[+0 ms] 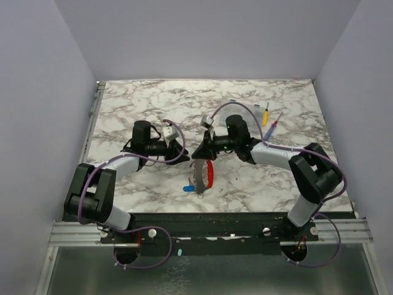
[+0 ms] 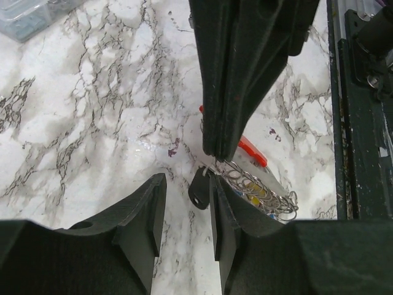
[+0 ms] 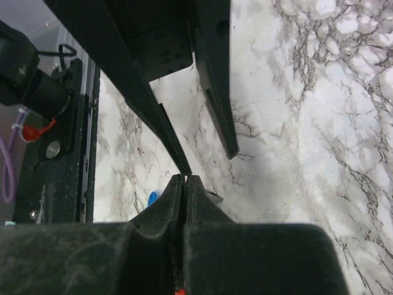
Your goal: Remove the keys from the keyring
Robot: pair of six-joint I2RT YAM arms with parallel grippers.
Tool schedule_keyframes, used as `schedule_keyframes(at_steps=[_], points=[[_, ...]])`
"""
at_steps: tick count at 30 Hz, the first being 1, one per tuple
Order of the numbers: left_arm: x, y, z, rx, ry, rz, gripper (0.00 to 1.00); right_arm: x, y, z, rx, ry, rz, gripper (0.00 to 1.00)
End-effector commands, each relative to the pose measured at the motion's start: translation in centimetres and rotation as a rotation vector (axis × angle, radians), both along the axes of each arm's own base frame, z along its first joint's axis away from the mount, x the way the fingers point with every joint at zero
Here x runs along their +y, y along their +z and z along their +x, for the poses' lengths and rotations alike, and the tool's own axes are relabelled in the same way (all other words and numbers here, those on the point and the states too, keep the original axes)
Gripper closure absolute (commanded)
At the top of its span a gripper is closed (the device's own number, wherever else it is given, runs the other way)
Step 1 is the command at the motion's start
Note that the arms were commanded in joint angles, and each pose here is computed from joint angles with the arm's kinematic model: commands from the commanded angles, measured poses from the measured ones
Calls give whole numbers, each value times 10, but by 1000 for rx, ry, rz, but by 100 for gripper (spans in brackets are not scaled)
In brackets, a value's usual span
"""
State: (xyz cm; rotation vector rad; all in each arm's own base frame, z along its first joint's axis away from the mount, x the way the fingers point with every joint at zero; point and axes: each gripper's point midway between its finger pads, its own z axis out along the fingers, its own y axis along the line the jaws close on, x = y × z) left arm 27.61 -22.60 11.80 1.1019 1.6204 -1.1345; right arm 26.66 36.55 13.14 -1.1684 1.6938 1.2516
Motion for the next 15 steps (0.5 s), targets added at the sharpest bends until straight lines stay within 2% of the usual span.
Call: schedule_keyframes(at_steps=[1, 7, 15], points=[[-4, 14, -11, -24, -65, -51, 61, -1, 40, 7, -7, -7, 178, 99], [-9, 21, -12, -6, -73, -74, 59, -2, 43, 2, 34, -29, 267, 100], [-17, 42, -6, 26, -29, -150, 58, -5, 44, 0, 52, -58, 313, 100]])
